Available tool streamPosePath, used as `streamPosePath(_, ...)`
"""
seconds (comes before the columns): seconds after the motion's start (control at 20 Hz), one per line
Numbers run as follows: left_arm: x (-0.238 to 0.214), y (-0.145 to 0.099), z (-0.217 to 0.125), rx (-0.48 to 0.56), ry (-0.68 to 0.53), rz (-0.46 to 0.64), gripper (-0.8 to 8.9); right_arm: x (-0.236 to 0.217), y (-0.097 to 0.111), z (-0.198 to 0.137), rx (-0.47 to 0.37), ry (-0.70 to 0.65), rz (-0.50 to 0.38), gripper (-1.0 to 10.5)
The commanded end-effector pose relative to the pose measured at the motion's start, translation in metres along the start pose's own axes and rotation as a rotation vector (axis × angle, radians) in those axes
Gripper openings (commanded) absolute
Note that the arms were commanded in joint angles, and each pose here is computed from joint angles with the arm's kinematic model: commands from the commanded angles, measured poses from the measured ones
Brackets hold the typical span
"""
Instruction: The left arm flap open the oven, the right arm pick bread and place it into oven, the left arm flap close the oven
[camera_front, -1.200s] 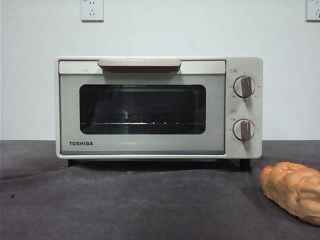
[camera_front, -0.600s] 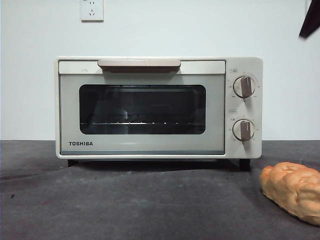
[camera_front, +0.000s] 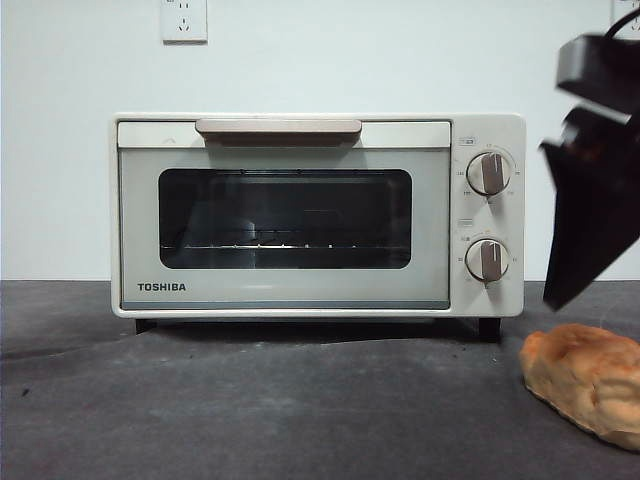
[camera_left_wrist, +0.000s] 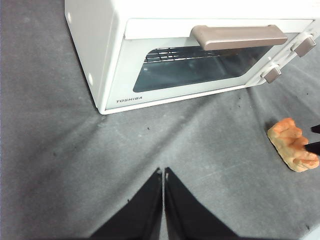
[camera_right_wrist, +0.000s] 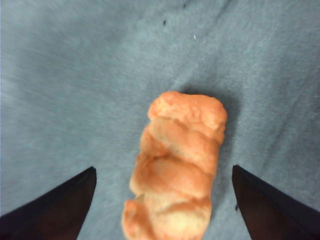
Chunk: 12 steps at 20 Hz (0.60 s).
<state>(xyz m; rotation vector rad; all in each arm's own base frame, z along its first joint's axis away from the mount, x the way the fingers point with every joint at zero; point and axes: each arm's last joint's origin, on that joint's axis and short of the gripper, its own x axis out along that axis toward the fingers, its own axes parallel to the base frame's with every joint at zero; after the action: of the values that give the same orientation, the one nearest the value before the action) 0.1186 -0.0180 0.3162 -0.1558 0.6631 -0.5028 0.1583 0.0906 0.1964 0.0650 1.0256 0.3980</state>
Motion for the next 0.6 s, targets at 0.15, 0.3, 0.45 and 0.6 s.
streamPosePath(0.15, -0.003, -0.002, 0.005, 0.029, -0.020, -0.007, 0.16, 0.023, 0.008, 0.003, -0.012, 0.004, -0.096, 4.3)
streamPosePath(0.3, -0.003, -0.002, 0.005, 0.029, -0.020, -0.007, 0.16, 0.037, 0.008, 0.004, -0.014, 0.020, -0.127, 4.3)
streamPosePath(0.45, -0.003, -0.002, 0.005, 0.029, -0.020, -0.007, 0.16, 0.046, 0.007, 0.003, -0.014, 0.049, -0.148, 4.1)
streamPosePath(0.6, -0.003, -0.002, 0.005, 0.029, -0.020, -0.007, 0.16, 0.051, 0.006, 0.001, -0.005, 0.075, -0.156, 3.2)
